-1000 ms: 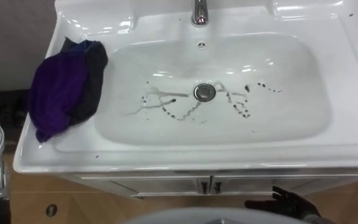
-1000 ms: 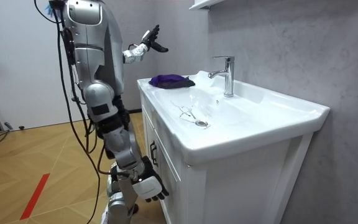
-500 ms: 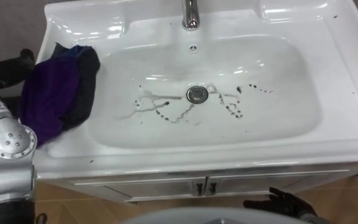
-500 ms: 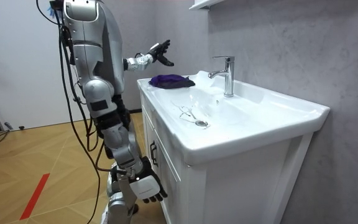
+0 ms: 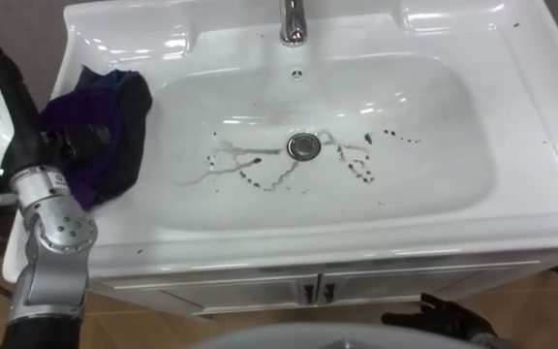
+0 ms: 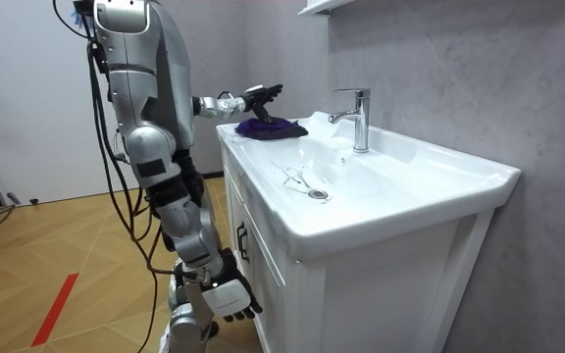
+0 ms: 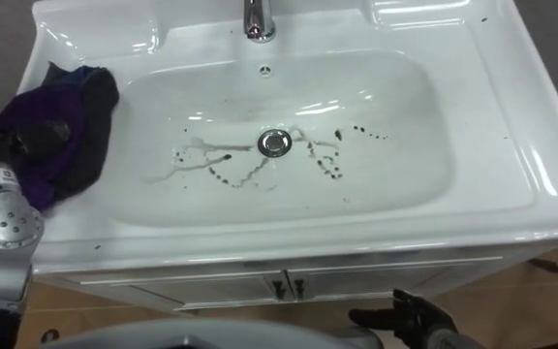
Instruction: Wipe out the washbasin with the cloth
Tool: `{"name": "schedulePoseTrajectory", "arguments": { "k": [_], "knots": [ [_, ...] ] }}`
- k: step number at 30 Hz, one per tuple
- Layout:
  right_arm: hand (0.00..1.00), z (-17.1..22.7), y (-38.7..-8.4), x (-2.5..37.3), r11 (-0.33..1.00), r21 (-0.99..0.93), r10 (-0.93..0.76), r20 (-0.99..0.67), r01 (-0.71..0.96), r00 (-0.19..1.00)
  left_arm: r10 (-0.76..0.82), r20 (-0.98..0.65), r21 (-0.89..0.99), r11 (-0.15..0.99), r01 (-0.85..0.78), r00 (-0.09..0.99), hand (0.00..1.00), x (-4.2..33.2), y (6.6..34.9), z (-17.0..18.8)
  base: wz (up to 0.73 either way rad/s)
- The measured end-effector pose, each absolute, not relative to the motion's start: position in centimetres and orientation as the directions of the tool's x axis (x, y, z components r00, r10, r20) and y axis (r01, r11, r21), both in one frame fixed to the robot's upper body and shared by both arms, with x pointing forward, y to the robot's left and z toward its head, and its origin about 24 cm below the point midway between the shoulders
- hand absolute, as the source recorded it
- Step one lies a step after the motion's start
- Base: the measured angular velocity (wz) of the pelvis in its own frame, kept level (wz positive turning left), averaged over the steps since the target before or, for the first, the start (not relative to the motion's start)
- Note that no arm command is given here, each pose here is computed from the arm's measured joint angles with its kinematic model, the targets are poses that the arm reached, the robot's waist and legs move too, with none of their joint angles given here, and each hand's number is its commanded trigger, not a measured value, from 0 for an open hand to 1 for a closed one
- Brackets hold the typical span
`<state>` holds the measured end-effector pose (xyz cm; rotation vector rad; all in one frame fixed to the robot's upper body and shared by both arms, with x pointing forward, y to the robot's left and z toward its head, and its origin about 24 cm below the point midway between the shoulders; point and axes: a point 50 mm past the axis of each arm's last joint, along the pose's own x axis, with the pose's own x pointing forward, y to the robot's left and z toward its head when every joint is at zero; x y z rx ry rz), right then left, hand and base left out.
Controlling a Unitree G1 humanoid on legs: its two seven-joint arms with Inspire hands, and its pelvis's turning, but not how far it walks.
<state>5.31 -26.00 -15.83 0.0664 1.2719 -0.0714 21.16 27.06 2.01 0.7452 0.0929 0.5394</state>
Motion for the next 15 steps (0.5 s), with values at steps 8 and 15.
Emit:
{"name": "schedulePoseTrajectory", "arguments": {
  "k": [8, 15],
  "knots": [
    [0.00, -15.8, -26.0, 5.4, 0.995, 0.021, -0.006, -0.959, 0.093, 0.284, 0.470, 0.070, 0.674, 0.628, -0.389, 0.880, 0.00, 21.3, 26.4, 1.6, 0.00],
    [0.00, -15.8, -25.9, 5.5, 0.995, 0.027, -0.002, -0.958, 0.096, 0.287, 0.458, 0.018, 0.671, 0.653, -0.351, 0.889, 0.00, 21.2, 26.0, 0.7, 0.00]
  ]
}}
